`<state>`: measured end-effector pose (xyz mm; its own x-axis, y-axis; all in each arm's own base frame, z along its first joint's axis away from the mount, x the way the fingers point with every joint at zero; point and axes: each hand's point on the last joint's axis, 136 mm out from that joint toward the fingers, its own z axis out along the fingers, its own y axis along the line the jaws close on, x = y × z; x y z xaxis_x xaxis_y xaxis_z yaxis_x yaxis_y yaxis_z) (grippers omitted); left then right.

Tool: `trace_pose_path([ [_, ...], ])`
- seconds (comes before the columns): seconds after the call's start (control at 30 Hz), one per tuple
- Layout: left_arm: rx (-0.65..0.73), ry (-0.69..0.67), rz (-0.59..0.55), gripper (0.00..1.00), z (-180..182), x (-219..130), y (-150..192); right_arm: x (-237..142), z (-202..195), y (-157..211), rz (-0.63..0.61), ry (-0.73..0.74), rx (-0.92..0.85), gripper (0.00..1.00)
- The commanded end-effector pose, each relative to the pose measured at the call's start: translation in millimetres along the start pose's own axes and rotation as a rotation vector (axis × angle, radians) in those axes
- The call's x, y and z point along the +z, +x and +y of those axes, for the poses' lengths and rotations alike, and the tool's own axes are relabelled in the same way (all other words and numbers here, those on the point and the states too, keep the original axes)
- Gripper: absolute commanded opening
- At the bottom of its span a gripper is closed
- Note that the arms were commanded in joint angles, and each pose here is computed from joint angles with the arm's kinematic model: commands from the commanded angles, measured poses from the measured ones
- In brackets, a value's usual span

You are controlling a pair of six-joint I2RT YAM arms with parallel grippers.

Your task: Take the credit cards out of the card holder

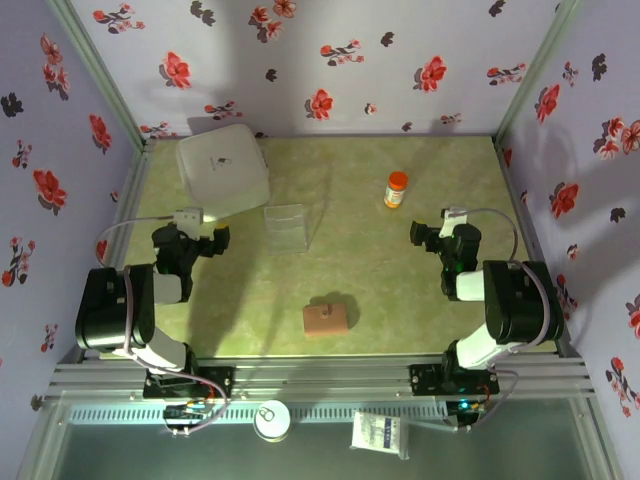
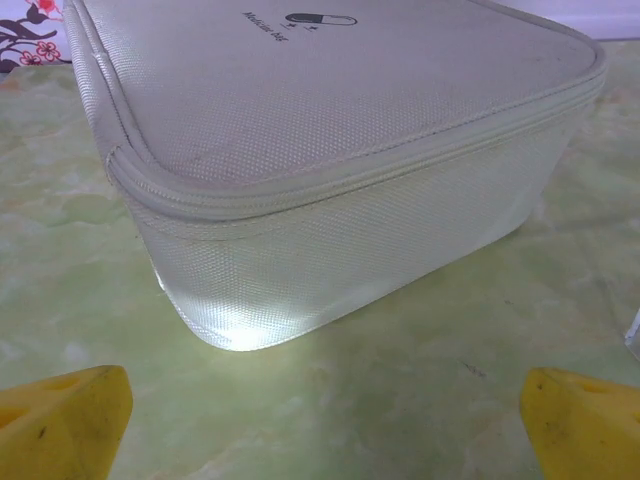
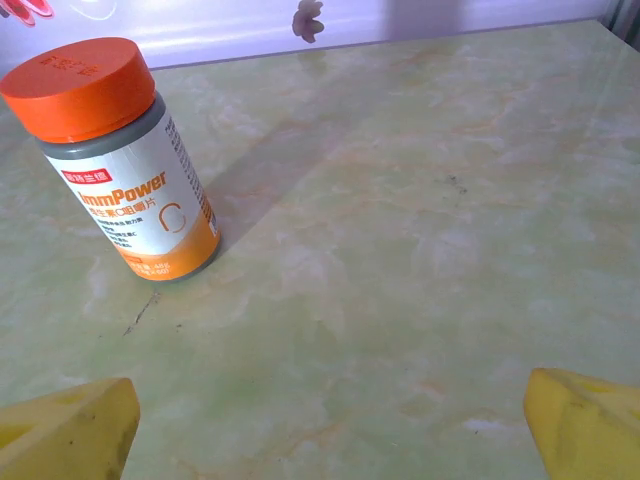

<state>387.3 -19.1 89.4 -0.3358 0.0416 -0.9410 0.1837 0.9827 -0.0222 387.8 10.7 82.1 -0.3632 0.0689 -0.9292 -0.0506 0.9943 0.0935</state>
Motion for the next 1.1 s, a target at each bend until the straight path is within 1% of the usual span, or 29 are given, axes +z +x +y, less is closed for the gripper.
trace_pose_path([
  [0.0, 0.019, 0.016, -0.022, 1.0, -0.2, 1.2, -8.1, 3.1, 0.6, -9.6, -0.028, -0.014, -0.001, 0.99],
  [0.63, 0.013, 0.003, -0.023, 1.0, 1.8, 1.1, -8.1, 3.0, 0.3, -9.4, -0.029, -0.014, 0.002, 0.99],
  [0.8, -0.016, -0.057, -0.016, 1.0, 13.0, 2.3, -8.1, 2.9, 0.0, -10.4, -0.032, -0.013, 0.003, 0.99],
  [1.07, -0.017, -0.06, -0.014, 1.0, 13.8, 2.4, -8.2, 3.0, -0.3, -9.4, -0.028, -0.013, 0.003, 0.99],
])
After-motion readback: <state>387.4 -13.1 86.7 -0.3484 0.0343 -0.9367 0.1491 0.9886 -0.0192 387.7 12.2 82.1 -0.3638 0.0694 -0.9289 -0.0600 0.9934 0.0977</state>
